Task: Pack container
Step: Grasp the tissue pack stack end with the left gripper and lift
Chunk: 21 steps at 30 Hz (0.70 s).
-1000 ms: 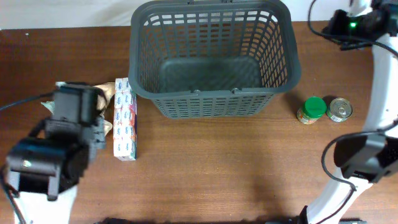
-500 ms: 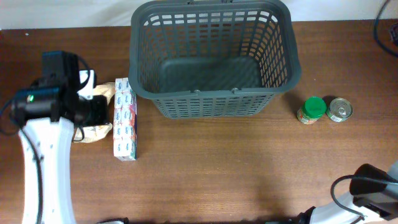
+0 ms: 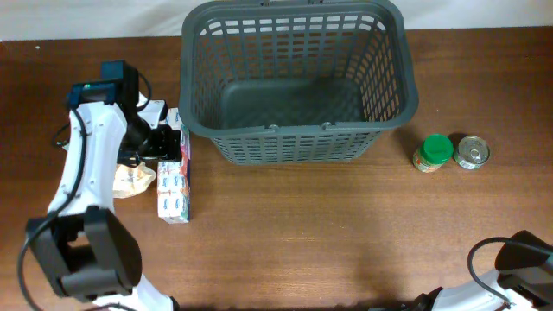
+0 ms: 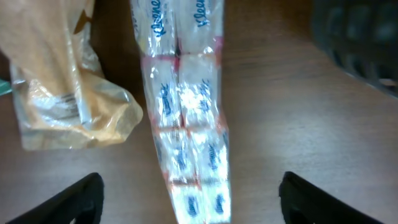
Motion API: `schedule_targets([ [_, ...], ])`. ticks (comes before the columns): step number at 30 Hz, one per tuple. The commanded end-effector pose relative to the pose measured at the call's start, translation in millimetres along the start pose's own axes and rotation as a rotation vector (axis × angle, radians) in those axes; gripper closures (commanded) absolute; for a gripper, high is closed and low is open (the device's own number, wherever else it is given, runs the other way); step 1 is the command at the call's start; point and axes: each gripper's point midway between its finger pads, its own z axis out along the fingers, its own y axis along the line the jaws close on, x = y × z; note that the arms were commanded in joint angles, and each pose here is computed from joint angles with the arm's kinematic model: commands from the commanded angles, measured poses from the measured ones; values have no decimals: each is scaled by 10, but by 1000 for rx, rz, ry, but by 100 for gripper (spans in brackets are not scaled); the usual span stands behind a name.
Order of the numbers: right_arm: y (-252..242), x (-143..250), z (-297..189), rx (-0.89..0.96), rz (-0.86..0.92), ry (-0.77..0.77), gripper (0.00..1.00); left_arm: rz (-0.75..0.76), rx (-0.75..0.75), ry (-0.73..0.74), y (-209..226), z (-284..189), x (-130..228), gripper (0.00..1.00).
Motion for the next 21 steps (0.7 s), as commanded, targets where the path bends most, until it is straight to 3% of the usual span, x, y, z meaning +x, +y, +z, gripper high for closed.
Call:
schedule_targets([
  [1,-4,-9,-48,7,-1,-10,1,43,31,52,40,263,-40,14],
  [14,-4,-9,-48,7,-1,-10,1,36,50,162,108,978,-138,14],
  [21,-4,-9,-48,7,-1,-10,1,39,45,133,142,1162,-268,18],
])
